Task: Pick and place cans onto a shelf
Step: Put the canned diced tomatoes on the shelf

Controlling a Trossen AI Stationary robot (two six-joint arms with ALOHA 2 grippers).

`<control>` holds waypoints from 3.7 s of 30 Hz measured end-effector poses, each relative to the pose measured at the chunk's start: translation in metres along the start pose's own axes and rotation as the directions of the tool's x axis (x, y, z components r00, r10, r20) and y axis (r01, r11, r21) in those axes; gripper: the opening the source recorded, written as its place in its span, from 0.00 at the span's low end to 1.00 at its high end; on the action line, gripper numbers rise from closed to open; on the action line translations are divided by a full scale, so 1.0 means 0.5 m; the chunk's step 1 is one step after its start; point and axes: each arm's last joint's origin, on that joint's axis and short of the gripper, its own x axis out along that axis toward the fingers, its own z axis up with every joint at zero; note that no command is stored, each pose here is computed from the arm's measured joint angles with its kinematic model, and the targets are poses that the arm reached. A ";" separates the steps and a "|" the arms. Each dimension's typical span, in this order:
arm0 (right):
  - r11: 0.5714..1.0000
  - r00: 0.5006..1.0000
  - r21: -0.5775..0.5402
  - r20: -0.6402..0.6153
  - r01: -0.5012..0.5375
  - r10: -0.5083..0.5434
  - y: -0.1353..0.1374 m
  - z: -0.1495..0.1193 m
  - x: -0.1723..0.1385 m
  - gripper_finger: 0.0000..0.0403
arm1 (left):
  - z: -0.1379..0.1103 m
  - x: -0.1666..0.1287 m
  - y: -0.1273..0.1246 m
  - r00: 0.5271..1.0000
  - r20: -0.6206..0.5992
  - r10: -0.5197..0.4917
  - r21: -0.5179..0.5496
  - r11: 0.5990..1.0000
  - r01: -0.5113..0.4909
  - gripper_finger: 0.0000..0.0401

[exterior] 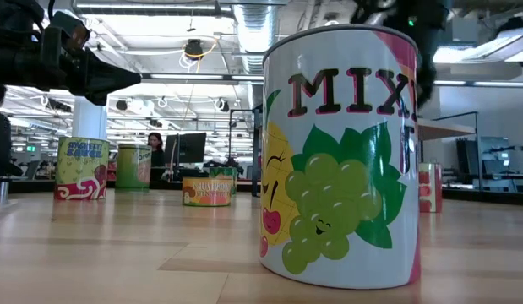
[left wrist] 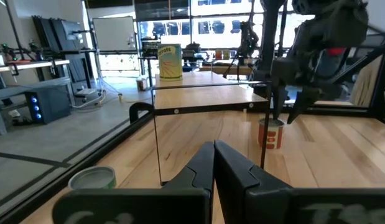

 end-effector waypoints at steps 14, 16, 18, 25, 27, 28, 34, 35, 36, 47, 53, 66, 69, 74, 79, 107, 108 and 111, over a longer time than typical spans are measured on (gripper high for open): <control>0.985 0.942 -0.068 0.310 0.158 -0.129 0.032 -0.081 -0.002 0.03 | 0.000 0.000 0.000 1.000 0.000 0.000 0.000 1.000 0.000 0.00; 0.994 0.917 -0.027 0.387 0.110 -0.091 0.034 -0.108 0.004 0.03 | 0.000 0.000 0.000 1.000 0.000 0.000 0.000 1.000 0.000 0.00; 0.999 0.882 -0.001 0.470 0.042 -0.036 0.034 -0.137 0.007 0.02 | 0.000 0.000 0.000 1.000 0.000 0.000 0.000 1.000 0.000 0.00; 0.969 0.703 0.039 0.695 -0.245 0.150 -0.012 -0.235 0.001 0.01 | 0.000 0.000 0.000 1.000 -0.002 0.000 0.000 1.000 0.000 0.00; 0.947 0.661 0.054 0.729 -0.318 0.180 -0.033 -0.253 0.006 0.01 | 0.000 0.000 0.000 1.000 -0.001 0.000 0.000 1.000 0.000 0.00; 0.936 0.649 0.059 0.736 -0.347 0.194 -0.043 -0.260 0.010 0.02 | 0.000 0.000 0.000 1.000 -0.001 0.000 0.000 1.000 0.000 0.00; 0.927 0.676 0.044 0.697 -0.371 0.238 -0.072 -0.246 0.015 0.15 | 0.000 0.000 0.000 1.000 0.000 0.000 0.000 1.000 0.000 0.00; 0.936 0.692 0.036 0.683 -0.351 0.233 -0.074 -0.239 0.016 0.19 | 0.000 0.000 0.000 1.000 -0.001 0.000 0.000 1.000 0.000 0.00; 0.942 0.710 0.031 0.665 -0.335 0.231 -0.075 -0.231 0.015 0.22 | 0.000 0.000 0.000 1.000 -0.001 0.000 0.000 1.000 0.000 0.00; 0.990 0.942 -0.079 0.306 -0.120 0.139 -0.075 -0.176 0.021 0.49 | -0.001 0.000 0.000 1.000 -0.004 0.001 0.003 1.000 -0.001 0.00; 0.984 0.978 -0.171 0.193 -0.044 0.078 -0.054 -0.157 0.044 0.43 | -0.001 0.000 0.000 1.000 -0.005 0.001 0.007 1.000 -0.001 0.00; 0.962 0.997 -0.267 0.027 -0.056 0.066 -0.023 -0.117 0.025 0.04 | -0.001 0.000 0.000 1.000 -0.007 0.006 0.008 1.000 -0.006 0.00; 0.958 0.989 -0.249 -0.022 -0.145 0.144 -0.013 -0.098 -0.011 0.05 | -0.001 0.000 0.000 1.000 -0.007 0.006 0.008 1.000 -0.006 0.00; 0.908 0.938 -0.279 0.061 -0.312 0.341 0.004 -0.044 -0.117 0.02 | -0.001 0.000 0.000 1.000 -0.007 0.006 0.008 1.000 -0.005 0.00; 0.900 0.882 -0.316 0.267 -0.299 0.387 -0.033 0.016 -0.244 0.05 | -0.003 0.001 0.000 1.000 -0.014 0.007 0.007 1.000 -0.007 0.00; 0.986 0.975 -0.008 0.153 0.165 -0.162 -0.359 0.278 -0.138 0.05 | -0.004 0.002 0.001 0.999 -0.025 0.025 0.015 1.000 -0.025 0.00; 0.986 0.976 -0.006 0.140 0.169 -0.167 -0.362 0.279 -0.131 0.05 | -0.005 0.002 0.001 0.999 -0.027 0.025 0.015 1.000 -0.024 0.00; 0.985 0.977 -0.001 0.126 0.175 -0.173 -0.365 0.285 -0.117 0.05 | -0.006 0.003 0.002 0.999 -0.038 0.027 0.017 1.000 -0.026 0.00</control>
